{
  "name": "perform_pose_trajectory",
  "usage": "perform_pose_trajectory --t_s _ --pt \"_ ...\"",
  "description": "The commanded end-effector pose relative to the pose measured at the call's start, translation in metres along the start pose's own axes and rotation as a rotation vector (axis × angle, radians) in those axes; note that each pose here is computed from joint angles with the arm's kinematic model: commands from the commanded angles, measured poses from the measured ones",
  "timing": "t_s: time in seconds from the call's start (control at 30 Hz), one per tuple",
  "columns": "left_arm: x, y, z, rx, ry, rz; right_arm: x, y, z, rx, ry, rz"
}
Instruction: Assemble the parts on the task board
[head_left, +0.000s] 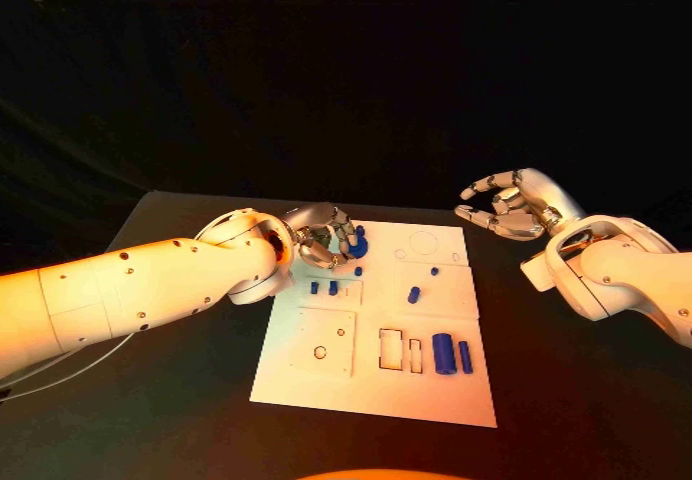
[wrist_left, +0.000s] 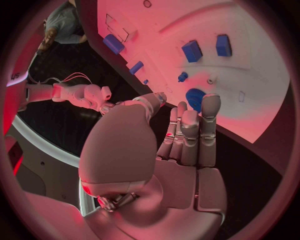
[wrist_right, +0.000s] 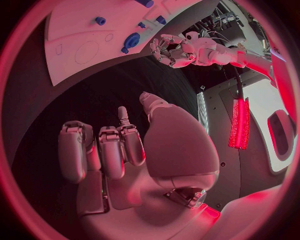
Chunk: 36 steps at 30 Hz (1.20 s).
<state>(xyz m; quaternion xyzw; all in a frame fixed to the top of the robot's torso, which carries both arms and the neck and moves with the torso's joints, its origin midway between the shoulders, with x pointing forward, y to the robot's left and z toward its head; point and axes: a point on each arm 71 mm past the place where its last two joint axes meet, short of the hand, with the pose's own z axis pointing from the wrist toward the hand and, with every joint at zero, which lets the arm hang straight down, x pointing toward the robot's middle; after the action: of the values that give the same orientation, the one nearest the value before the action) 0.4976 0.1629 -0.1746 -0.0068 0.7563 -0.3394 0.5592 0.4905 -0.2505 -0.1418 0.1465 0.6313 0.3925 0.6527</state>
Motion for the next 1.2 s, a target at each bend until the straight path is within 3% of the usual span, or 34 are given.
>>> perform_pose_trajectory --t_s 0.03,0.27,0.47,0.77,1.2 --pt "0.0019 -0.0128 0.0024 0.181 -0.051 0.174 0.001 0.001 0.000 -0.013 0.007 -0.005" --pt "0.0177 -0.0145 0.0105 0.206 0.004 0.294 0.001 0.001 0.000 -0.013 0.008 -0.005" --pt "0.0256 -0.0159 0.0178 0.195 0.042 0.363 0.002 0.002 0.000 -0.014 0.009 -0.004" --pt "0.0337 -0.0149 0.0265 0.142 0.114 0.418 0.002 0.003 0.000 -0.016 0.010 -0.003" --pt "0.0375 -0.0138 0.0321 0.093 0.147 0.442 0.003 0.003 0.000 -0.017 0.011 -0.002"
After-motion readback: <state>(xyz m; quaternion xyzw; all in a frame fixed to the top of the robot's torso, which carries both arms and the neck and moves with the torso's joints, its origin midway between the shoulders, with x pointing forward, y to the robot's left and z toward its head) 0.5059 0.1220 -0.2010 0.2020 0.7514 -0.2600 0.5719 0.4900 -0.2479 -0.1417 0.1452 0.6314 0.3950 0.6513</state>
